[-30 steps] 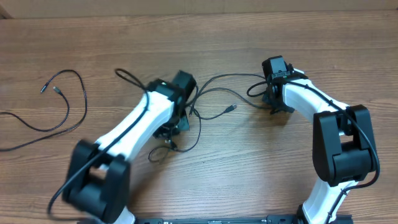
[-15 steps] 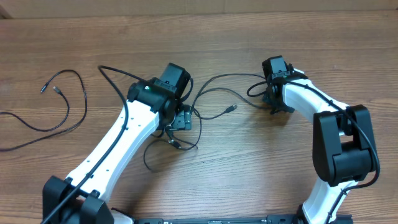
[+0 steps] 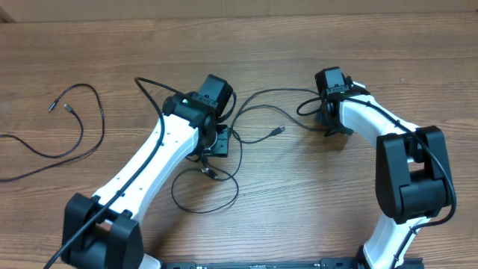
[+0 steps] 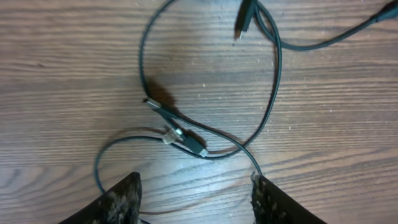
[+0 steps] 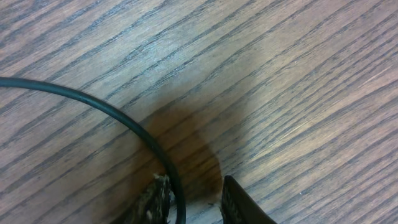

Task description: Untangle cables

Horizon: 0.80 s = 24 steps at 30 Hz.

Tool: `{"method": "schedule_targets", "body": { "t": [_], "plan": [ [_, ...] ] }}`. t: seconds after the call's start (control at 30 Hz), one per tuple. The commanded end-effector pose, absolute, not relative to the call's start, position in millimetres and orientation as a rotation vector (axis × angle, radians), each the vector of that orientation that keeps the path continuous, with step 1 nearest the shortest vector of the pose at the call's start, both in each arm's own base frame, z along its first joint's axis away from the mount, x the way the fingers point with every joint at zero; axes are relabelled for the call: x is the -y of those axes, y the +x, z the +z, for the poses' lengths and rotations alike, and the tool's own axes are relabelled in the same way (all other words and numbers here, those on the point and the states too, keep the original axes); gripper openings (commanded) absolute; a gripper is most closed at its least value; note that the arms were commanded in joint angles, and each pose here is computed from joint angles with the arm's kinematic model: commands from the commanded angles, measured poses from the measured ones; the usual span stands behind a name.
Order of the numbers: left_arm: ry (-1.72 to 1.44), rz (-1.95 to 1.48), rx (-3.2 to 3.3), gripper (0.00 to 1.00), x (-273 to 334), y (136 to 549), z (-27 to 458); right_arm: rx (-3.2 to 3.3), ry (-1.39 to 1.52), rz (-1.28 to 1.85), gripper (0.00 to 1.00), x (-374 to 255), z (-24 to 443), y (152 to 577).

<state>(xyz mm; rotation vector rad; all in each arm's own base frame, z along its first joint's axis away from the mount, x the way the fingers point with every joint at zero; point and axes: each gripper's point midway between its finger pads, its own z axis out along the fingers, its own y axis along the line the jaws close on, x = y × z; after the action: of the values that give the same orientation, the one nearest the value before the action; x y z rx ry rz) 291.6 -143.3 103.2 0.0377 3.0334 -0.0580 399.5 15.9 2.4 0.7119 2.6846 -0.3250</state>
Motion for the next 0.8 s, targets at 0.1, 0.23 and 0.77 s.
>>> {"method": "schedule_targets", "body": {
  "t": [0.1,0.23,0.77],
  "plan": [
    [-0.067,-0.034,-3.155,0.63,149.3,276.3,69.7,-2.787,0.705,-0.298,0.28,-22.4,-23.1,379.2],
    [-0.236,0.033,-3.213,0.64,147.2,270.1,47.9,-2.788,0.705,-0.298,0.28,-22.4,-23.1,379.2],
    [-0.836,0.298,-3.146,0.85,131.2,270.1,-2.4,-2.793,0.705,-0.284,0.28,-24.1,-23.6,379.0]
  ]
}}
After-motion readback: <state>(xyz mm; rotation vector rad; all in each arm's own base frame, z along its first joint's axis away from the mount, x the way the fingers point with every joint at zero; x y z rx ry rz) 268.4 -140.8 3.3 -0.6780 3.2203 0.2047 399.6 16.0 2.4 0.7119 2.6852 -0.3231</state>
